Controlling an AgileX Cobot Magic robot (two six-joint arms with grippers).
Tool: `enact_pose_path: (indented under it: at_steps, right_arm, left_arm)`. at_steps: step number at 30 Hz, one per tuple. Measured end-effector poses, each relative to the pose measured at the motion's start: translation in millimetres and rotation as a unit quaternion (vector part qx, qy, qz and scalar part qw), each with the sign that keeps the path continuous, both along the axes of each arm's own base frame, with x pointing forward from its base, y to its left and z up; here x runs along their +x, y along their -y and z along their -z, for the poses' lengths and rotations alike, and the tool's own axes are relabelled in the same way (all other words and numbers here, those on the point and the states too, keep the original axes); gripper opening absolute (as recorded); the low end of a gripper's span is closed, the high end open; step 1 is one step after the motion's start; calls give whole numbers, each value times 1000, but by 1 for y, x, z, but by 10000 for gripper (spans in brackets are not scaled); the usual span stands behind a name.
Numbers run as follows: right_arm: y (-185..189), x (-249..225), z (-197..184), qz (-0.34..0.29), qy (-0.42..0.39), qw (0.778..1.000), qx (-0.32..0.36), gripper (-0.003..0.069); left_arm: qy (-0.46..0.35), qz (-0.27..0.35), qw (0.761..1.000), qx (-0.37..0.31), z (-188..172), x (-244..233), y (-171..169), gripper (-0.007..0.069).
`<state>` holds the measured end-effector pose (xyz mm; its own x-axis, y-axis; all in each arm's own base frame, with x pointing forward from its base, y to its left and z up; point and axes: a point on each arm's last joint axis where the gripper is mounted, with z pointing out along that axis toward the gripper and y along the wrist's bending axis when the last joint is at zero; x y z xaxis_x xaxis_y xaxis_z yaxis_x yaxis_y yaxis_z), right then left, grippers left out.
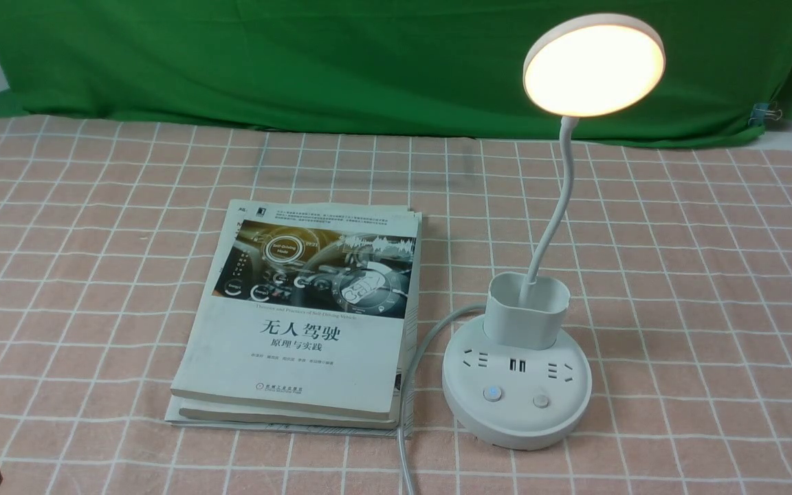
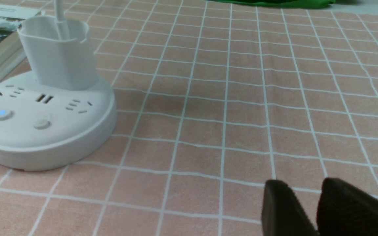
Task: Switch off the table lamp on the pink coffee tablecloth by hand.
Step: 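Press the power button on the lamp base to turn the lamp off with the right gripper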
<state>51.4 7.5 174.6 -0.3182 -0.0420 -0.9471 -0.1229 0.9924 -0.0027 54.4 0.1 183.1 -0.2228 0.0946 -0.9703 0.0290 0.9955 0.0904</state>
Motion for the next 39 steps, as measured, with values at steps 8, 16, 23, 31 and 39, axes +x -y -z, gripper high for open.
enact_pose_path:
  at_steps: [8, 16, 23, 31, 39]
  right_arm:
    - [0, 5, -22, 44, 100, 972, 207, 239]
    - [2, 5, -33, 46, 153, 956, 246, 231]
    - [-7, 11, -70, 30, -20, 976, 217, 50]
    - [-30, 64, -121, -50, -324, 944, 46, 45]
    - [-76, 138, -99, -118, -467, 876, -34, 43]
  left_arm:
    - [0, 0, 1000, 0, 0, 0, 0, 6]
    - [0, 0, 1000, 0, 0, 0, 0, 6]
    - [0, 0, 1000, 0, 0, 0, 0, 6]
    - [0, 0, 1000, 0, 0, 0, 0, 6]
    - [0, 0, 1000, 0, 0, 0, 0, 6]
